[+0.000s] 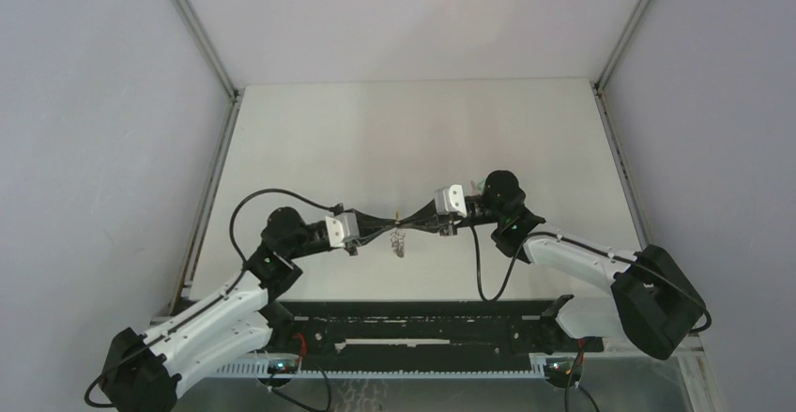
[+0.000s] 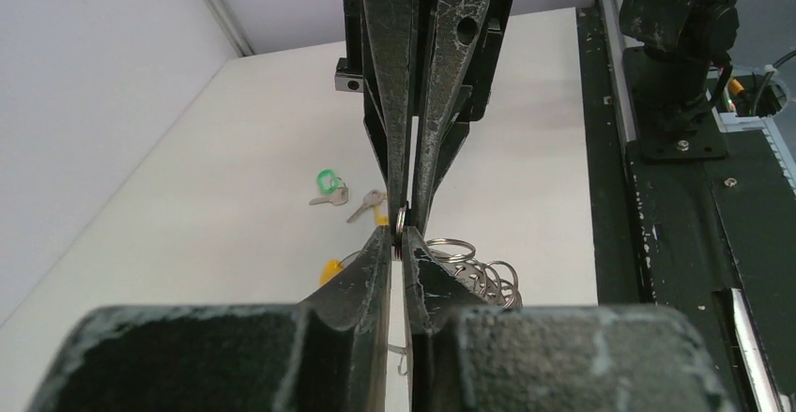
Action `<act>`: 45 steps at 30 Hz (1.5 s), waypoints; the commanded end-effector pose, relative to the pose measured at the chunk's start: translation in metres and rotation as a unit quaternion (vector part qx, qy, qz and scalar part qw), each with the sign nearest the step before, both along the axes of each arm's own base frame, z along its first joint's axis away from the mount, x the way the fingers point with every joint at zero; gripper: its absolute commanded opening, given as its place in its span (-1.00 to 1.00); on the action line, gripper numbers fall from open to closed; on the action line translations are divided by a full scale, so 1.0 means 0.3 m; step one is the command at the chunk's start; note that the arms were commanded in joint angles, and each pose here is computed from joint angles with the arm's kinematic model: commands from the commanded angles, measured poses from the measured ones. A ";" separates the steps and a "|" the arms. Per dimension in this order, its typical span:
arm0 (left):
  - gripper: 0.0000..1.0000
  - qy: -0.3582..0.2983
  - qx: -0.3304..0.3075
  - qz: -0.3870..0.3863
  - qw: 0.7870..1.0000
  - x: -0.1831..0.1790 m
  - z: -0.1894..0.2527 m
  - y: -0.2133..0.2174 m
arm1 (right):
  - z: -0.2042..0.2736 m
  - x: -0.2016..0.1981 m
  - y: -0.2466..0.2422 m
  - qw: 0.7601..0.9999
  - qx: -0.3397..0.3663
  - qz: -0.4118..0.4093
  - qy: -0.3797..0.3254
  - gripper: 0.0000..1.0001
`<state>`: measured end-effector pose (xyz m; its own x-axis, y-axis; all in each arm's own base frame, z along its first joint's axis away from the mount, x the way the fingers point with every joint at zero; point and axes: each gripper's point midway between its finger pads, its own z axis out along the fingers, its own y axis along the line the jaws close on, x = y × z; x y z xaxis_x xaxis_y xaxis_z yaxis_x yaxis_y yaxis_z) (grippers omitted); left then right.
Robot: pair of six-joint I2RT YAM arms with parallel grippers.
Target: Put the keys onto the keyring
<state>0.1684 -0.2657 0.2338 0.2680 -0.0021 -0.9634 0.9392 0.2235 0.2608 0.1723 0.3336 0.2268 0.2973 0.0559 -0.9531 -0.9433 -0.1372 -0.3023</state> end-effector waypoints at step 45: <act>-1.00 -0.079 0.044 0.101 0.991 0.103 -0.069 0.072 | -0.371 0.336 -0.631 0.619 -0.210 -0.581 0.486 -0.09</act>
